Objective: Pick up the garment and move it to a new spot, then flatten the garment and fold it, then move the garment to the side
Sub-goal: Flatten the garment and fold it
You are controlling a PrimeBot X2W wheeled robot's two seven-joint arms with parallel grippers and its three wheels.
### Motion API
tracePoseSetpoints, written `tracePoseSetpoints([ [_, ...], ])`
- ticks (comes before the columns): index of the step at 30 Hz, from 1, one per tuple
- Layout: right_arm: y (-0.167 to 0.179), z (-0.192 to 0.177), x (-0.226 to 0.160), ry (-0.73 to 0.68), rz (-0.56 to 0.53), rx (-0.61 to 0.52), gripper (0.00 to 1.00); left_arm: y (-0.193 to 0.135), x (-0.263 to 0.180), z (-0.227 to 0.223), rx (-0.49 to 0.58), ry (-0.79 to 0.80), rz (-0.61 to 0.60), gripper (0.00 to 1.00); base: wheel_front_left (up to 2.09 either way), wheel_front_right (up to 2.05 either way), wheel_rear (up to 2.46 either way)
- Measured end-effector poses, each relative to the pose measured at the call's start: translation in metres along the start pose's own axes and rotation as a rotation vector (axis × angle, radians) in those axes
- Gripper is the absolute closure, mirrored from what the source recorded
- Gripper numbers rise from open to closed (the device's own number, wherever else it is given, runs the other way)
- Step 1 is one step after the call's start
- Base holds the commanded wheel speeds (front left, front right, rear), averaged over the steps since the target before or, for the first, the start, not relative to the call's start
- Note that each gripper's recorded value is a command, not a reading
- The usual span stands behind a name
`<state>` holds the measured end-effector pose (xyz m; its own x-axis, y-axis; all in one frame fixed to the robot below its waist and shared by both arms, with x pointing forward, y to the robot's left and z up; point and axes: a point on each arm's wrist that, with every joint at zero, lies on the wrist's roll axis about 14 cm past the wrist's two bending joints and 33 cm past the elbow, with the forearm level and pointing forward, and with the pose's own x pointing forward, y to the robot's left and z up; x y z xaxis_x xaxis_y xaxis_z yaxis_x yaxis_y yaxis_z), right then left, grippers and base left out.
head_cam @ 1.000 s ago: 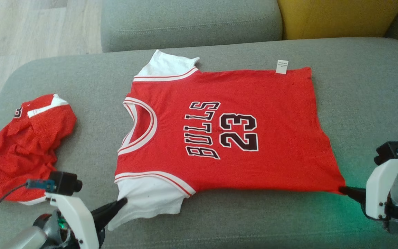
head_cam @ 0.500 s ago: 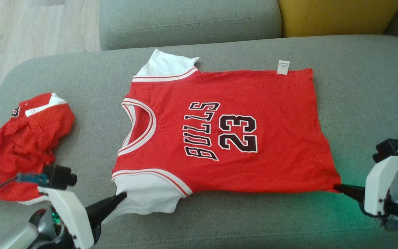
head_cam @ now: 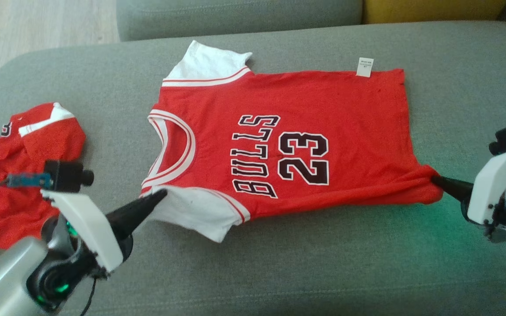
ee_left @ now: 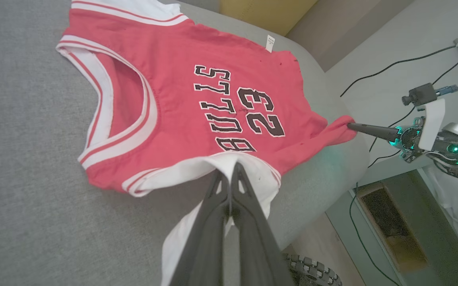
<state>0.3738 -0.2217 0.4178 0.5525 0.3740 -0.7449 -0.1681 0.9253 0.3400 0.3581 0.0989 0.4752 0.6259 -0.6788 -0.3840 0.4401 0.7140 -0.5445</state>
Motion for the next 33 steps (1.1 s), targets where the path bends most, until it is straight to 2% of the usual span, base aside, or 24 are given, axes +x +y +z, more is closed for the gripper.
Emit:
tracePoseSetpoints([
  [12, -0.007, 0.027, 0.027, -0.074, -0.036, -0.025, 1.0, 0.016, 0.037, 0.015, -0.074, 0.004, 0.006, 1.0, 0.0, 0.0, 0.0],
  [20, -0.012, 0.032, 0.044, -0.079, -0.049, -0.019, 1.0, 0.036, 0.064, 0.026, -0.104, 0.004, 0.04, 1.0, 0.0, 0.0, 0.0],
  [29, -0.017, 0.038, 0.055, -0.093, -0.064, -0.034, 1.0, 0.067, 0.08, 0.032, -0.201, -0.015, 0.149, 1.0, 0.0, 0.0, 0.0],
  [33, -0.018, 0.036, 0.059, -0.094, -0.068, -0.043, 1.0, 0.073, 0.088, 0.031, -0.25, -0.018, 0.162, 1.0, 0.0, 0.0, 0.0],
])
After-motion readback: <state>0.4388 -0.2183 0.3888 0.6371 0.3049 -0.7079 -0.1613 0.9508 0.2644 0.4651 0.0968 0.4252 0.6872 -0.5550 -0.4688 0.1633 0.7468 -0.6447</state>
